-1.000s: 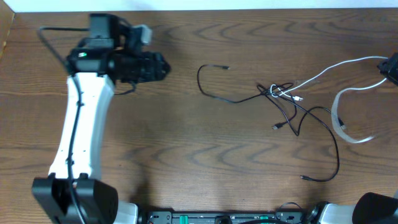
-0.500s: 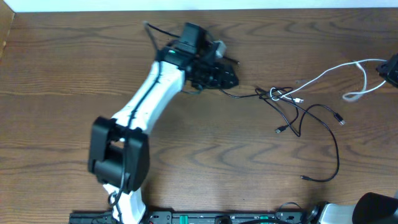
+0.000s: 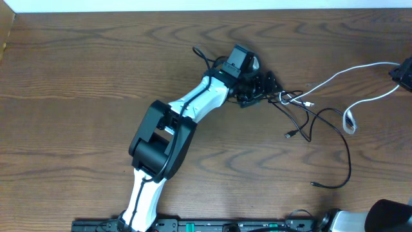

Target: Untangle cables

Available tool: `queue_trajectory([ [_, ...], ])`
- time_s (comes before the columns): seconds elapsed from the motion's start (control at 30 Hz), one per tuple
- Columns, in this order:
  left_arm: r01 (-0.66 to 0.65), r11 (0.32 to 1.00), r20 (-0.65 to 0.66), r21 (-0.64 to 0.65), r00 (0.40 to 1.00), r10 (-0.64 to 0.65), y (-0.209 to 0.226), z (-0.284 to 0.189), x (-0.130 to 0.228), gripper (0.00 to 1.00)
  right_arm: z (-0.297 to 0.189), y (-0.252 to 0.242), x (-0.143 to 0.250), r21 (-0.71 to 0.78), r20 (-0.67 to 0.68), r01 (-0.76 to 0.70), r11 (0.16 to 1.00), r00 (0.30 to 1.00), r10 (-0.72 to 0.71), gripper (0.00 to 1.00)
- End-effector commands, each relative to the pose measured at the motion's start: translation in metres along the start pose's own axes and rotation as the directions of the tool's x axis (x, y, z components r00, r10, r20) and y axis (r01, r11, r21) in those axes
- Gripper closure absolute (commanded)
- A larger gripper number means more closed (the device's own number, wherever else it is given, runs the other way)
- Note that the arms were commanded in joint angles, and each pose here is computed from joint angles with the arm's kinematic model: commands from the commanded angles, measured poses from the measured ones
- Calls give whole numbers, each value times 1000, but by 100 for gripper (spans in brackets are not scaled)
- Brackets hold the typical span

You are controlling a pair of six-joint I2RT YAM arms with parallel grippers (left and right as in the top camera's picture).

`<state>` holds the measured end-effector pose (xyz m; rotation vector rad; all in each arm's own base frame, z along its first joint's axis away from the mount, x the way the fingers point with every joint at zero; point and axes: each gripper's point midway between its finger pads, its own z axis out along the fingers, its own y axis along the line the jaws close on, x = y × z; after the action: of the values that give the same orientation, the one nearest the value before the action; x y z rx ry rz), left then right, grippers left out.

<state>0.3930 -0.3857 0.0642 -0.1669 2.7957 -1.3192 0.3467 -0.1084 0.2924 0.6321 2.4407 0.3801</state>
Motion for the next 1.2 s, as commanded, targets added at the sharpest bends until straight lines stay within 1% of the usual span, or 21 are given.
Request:
queue_trajectory([
  [0.0,90,995,-13,34,996,-90,-10,7,5,23,-2,1,0,7,4,23,1000,1000,-23,99],
  [0.03,85,996,-14,36,996,-85,-12,8,7,29,-2,1,0,7,4,24,1000,1000,-24,99],
  [0.13,59,998,-15,37,998,-58,-13,9,8,56,-2,1,0,7,3,23,1000,1000,-23,99],
  [0.2,10,999,-8,36,1000,-10,-12,8,6,81,-2,1,1,7,3,24,1000,1000,-24,99],
  [0.23,-14,999,-2,37,1000,14,-11,7,3,91,-2,1,1,8,1,25,1000,1000,-25,99],
  [0.37,-73,997,28,30,997,72,-2,-6,-13,93,-2,-3,3,32,-4,27,999,1000,-27,99],
  [0.5,-119,993,70,16,991,117,4,-34,-32,93,-2,-8,2,58,-4,25,998,1000,-25,99],
  [0.63,-188,982,137,-21,972,189,-3,-82,-47,93,-2,-11,0,72,5,17,997,1000,-17,99],
  [0.73,-260,961,196,-91,942,273,-9,-125,-52,92,-4,-27,-4,164,34,-45,985,999,40,99],
  [0.83,-312,931,256,-189,900,353,-15,-173,-52,93,-9,-49,-10,276,86,-122,954,991,102,99],
  [0.9,-321,912,295,-254,873,389,-16,-203,-52,92,-13,-63,-14,325,124,-171,930,983,137,99],
  [1.0,-304,890,352,-340,836,420,-14,-248,-52,92,-17,-80,-22,349,165,-226,910,970,178,99],
  [1.1,-251,881,414,-401,808,419,-5,-293,-54,93,-17,-108,-25,374,183,-292,880,954,238,99],
  [1.17,-234,879,439,-415,795,419,0,-313,-56,93,-13,-125,-24,385,177,-327,863,944,279,99],
])
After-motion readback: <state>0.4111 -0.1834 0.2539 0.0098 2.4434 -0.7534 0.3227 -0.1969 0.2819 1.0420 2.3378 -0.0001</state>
